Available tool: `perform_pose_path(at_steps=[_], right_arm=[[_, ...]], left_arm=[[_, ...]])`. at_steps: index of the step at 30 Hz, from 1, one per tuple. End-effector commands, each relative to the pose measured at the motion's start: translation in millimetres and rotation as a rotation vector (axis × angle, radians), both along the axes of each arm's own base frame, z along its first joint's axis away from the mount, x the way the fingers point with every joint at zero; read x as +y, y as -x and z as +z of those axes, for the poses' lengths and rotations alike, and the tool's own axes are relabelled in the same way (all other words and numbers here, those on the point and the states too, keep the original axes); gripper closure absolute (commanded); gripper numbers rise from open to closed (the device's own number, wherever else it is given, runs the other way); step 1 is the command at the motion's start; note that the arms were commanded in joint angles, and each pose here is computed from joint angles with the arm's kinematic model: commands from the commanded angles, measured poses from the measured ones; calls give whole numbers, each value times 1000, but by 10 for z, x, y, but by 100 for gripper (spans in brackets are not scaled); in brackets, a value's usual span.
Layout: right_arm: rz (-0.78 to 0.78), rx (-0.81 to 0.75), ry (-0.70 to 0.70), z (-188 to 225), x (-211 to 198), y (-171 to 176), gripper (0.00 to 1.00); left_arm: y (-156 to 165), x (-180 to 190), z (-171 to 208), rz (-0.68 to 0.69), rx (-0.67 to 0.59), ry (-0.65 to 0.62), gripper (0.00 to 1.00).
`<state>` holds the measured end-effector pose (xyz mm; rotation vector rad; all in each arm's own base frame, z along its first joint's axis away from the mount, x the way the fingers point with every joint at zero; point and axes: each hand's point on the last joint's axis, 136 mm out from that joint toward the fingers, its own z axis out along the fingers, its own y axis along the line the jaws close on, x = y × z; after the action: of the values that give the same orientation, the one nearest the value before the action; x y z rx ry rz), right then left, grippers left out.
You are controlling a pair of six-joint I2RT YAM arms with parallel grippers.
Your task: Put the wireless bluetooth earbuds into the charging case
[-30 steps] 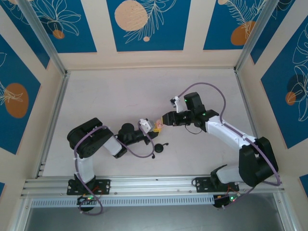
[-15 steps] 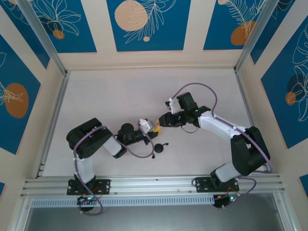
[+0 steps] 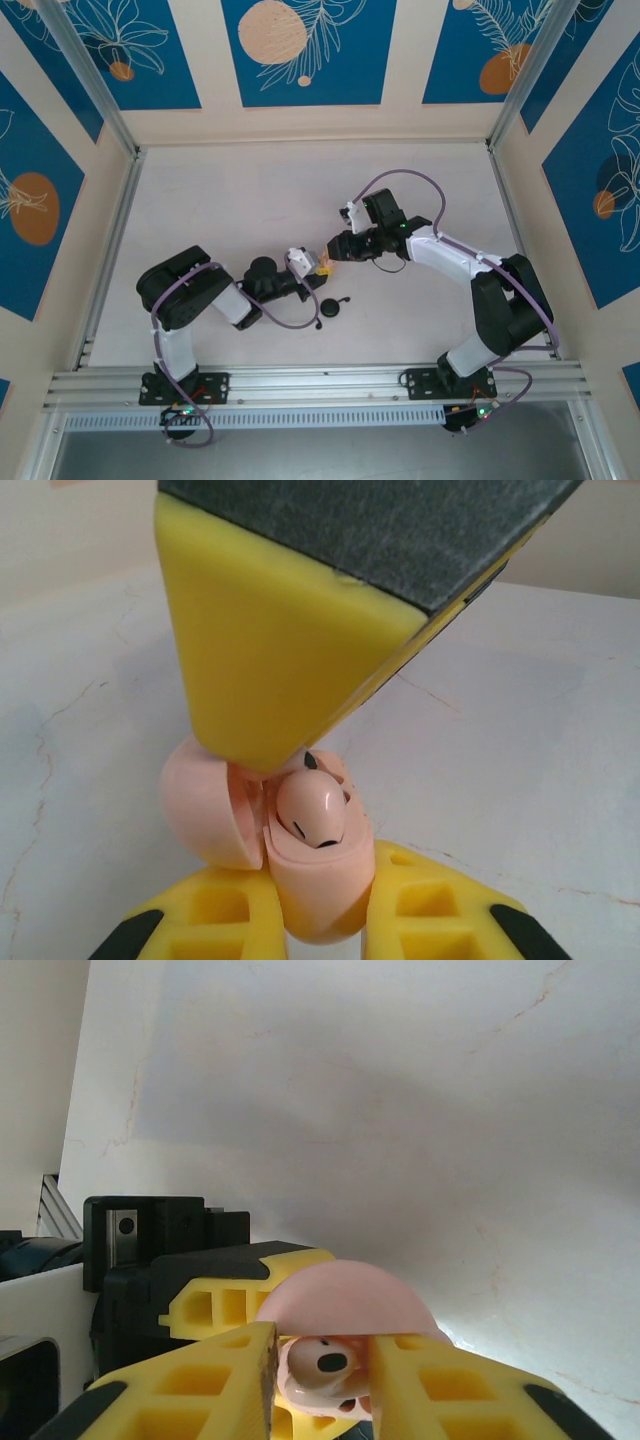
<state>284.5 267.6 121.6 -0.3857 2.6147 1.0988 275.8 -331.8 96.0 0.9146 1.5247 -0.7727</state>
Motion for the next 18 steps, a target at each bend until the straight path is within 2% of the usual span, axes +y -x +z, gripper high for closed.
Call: perform_pose_path(at_steps=[1,6,18], right_arm=[[11,-14,-9,54,61,-34,74],[5,-12,-15,52,31,-7,76],[-40,-15,-181,248,-82,-22,77]], left_arm=[[14,-2,246,-17,-75,45,90],[13,3,221,-12,-69,41,90],[-19,-8,201,-4,-60,42,90]])
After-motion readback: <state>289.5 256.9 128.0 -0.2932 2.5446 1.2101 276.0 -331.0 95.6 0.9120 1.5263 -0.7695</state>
